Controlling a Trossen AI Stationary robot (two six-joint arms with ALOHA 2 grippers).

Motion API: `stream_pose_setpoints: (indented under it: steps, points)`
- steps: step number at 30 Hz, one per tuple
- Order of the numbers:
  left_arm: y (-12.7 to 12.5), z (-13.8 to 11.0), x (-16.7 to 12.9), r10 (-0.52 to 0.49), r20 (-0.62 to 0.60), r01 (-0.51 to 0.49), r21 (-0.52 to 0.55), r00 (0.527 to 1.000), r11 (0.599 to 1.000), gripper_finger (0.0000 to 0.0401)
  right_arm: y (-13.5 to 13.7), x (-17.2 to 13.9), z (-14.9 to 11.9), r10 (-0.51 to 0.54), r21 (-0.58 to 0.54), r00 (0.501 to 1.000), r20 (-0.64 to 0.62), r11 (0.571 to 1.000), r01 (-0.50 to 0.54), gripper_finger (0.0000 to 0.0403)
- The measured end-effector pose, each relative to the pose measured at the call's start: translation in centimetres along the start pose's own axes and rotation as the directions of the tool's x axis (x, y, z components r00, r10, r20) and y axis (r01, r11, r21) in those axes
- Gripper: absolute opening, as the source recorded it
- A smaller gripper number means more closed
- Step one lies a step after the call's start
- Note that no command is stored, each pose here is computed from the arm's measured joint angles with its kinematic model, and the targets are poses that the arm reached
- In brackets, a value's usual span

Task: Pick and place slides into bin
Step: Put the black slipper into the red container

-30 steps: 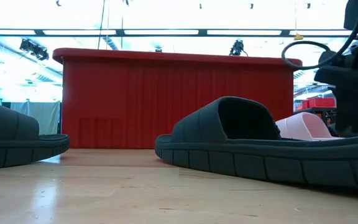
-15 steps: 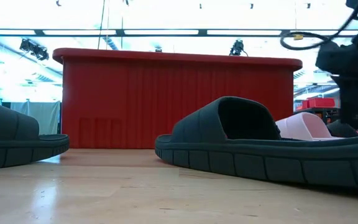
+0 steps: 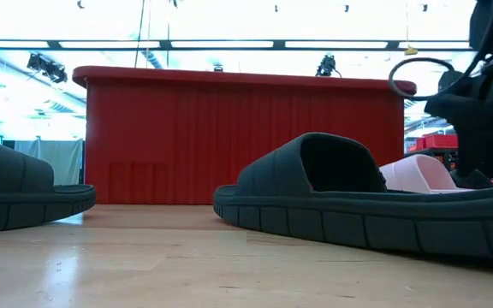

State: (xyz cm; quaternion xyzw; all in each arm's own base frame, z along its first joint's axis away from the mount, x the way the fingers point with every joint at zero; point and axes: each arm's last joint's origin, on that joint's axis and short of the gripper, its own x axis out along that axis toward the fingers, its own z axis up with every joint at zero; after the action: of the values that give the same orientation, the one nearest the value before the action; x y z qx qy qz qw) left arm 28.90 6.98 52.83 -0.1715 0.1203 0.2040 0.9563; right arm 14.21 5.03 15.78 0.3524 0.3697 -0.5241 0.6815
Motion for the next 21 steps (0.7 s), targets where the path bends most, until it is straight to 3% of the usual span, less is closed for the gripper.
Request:
stream_pose_setpoints:
  steps: [8, 11, 14, 16, 21]
  points:
    - [0.0, 0.0, 0.0, 0.0, 0.0, 0.0, 0.048, 1.0, 0.999, 0.0178, -0.3, 2.2, -0.3, 0.047, 0.051, 0.999, -0.01, 0.998, -0.046, 0.0176]
    - [0.0, 0.0, 0.0, 0.0, -0.001, 0.0, 0.048, 1.0, 0.999, 0.018, -0.4, 2.3, -0.3, 0.039, 0.052, 0.999, -0.024, 0.998, -0.038, 0.0135]
    - [0.0, 0.0, 0.0, 0.0, -0.001, 0.0, 0.047, 1.0, 0.999, 0.0178, -0.2, 2.0, -0.4, 0.038, 0.043, 0.998, -0.057, 0.998, -0.036, 0.0064]
    - [0.0, 0.0, 0.0, 0.0, -0.001, 0.0, 0.04, 1.0, 0.999, 0.0176, 0.3, 1.4, -0.5, 0.065, 0.025, 0.992, -0.105, 0.998, -0.063, 0.002]
    - [-0.5, -0.1, -0.1, -0.018, 0.002, 0.018, 0.034, 1.0, 0.999, 0.0173, 2.1, -1.8, -1.1, 0.152, -0.018, 0.928, -0.34, 0.986, -0.168, 0.0017]
